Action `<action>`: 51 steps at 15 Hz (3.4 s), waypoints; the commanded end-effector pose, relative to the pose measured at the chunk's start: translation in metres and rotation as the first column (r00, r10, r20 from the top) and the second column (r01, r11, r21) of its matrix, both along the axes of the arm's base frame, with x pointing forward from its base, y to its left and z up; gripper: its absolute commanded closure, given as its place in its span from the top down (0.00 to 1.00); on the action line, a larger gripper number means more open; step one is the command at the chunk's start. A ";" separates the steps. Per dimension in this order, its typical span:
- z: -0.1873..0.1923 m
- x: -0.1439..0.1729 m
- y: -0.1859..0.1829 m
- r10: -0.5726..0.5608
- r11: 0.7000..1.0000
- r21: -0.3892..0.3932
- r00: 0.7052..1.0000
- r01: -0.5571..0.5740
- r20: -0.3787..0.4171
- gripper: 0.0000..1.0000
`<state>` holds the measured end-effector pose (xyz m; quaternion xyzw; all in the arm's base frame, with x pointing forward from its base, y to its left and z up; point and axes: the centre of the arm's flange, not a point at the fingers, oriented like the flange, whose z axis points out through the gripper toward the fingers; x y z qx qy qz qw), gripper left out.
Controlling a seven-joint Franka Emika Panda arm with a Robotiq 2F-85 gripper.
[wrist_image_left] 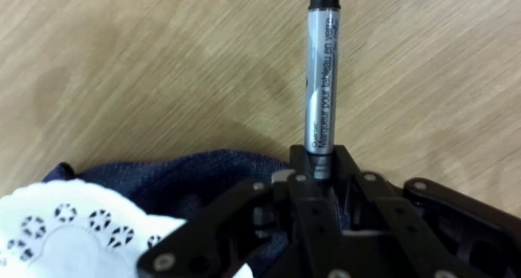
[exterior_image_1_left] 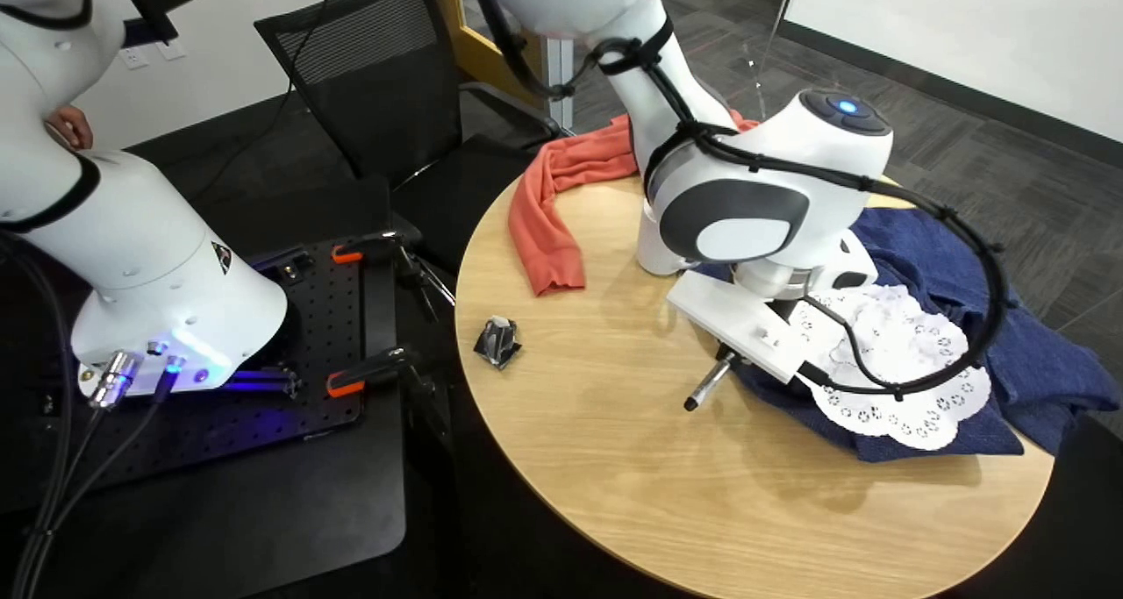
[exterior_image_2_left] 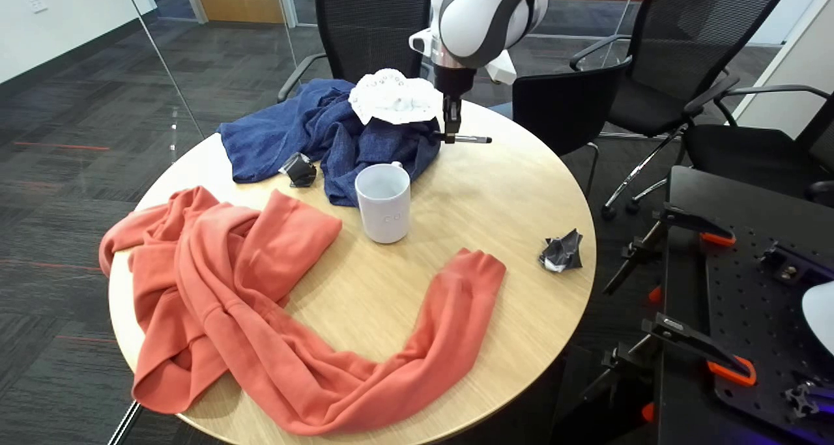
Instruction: Put the pen in the mug
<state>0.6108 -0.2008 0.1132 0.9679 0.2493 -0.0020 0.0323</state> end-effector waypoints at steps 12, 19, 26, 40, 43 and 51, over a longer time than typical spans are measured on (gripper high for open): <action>0.119 0.019 0.034 0.287 0.944 0.102 0.935 -0.313 0.206 0.05; 0.138 0.021 0.048 0.425 0.849 0.217 0.867 -0.481 0.258 0.05; 0.155 0.011 0.044 0.495 0.715 0.371 0.804 -0.592 0.330 0.05; 0.151 -0.005 0.053 0.523 0.375 0.488 0.615 -0.788 0.590 0.05; 0.148 -0.004 0.061 0.513 0.326 0.508 0.600 -0.798 0.614 0.05; 0.130 0.019 0.104 0.557 0.283 0.494 0.561 -0.822 0.613 0.05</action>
